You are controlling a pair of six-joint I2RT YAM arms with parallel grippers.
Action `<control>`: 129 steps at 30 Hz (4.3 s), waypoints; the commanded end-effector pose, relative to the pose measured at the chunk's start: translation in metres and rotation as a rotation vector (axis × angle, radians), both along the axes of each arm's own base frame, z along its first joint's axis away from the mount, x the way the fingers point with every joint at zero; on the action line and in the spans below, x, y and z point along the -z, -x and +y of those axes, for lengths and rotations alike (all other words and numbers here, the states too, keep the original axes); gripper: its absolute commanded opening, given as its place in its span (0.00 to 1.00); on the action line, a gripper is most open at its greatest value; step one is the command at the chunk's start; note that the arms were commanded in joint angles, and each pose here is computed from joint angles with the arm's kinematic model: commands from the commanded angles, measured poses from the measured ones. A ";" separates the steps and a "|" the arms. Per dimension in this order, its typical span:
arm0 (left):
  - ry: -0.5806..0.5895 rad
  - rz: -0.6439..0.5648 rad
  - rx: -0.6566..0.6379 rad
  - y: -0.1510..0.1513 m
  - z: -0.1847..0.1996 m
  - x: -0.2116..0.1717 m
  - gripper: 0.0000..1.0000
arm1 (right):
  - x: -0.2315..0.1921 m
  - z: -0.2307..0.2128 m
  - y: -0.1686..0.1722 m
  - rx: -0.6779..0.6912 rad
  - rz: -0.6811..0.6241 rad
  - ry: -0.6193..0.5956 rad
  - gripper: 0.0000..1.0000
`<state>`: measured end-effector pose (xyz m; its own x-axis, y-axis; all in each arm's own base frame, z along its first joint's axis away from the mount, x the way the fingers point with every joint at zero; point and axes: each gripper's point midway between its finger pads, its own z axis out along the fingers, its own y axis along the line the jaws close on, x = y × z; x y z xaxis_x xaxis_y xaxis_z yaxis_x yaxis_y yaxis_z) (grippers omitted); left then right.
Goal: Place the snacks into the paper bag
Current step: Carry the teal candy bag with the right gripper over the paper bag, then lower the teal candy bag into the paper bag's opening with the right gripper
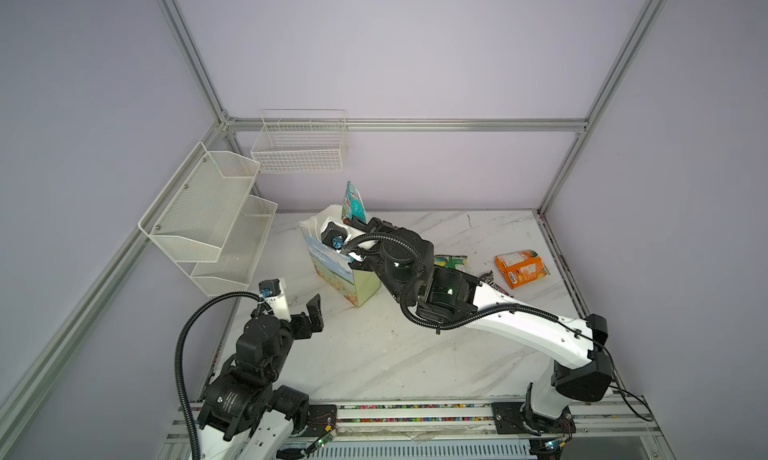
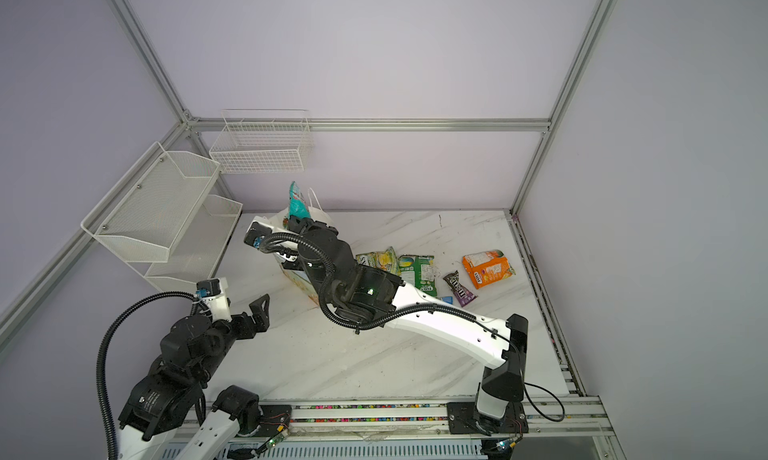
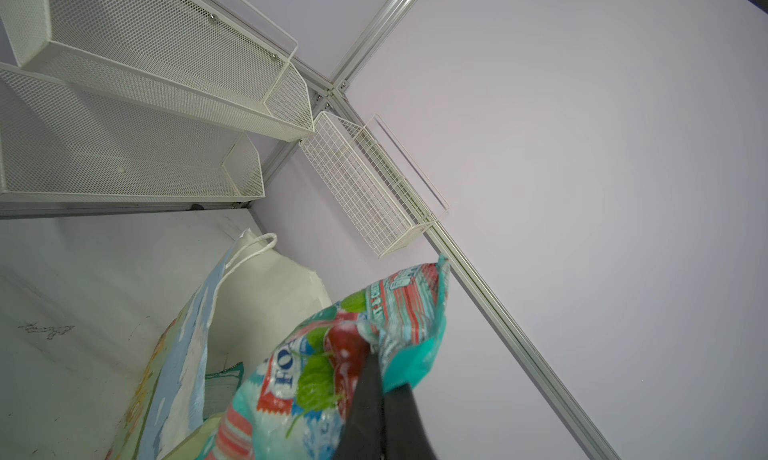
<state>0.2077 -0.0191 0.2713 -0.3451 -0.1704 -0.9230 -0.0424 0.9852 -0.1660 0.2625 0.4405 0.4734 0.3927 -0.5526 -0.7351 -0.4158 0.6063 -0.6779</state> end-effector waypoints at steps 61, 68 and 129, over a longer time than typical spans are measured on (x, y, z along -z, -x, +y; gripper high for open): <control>0.015 -0.021 0.011 -0.001 -0.003 -0.002 1.00 | 0.011 0.050 -0.076 -0.071 -0.126 0.057 0.00; 0.014 -0.018 0.011 -0.001 -0.003 -0.001 1.00 | 0.015 0.050 -0.084 -0.124 -0.158 0.087 0.00; 0.014 -0.026 0.010 0.000 -0.002 -0.003 1.00 | 0.059 0.062 -0.102 -0.331 -0.243 0.158 0.00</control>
<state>0.2072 -0.0189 0.2720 -0.3418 -0.1715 -0.9240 -0.0418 0.9850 -0.1674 0.3662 0.5009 0.3947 0.6906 -0.5211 -0.5015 -0.4094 0.2899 -0.8651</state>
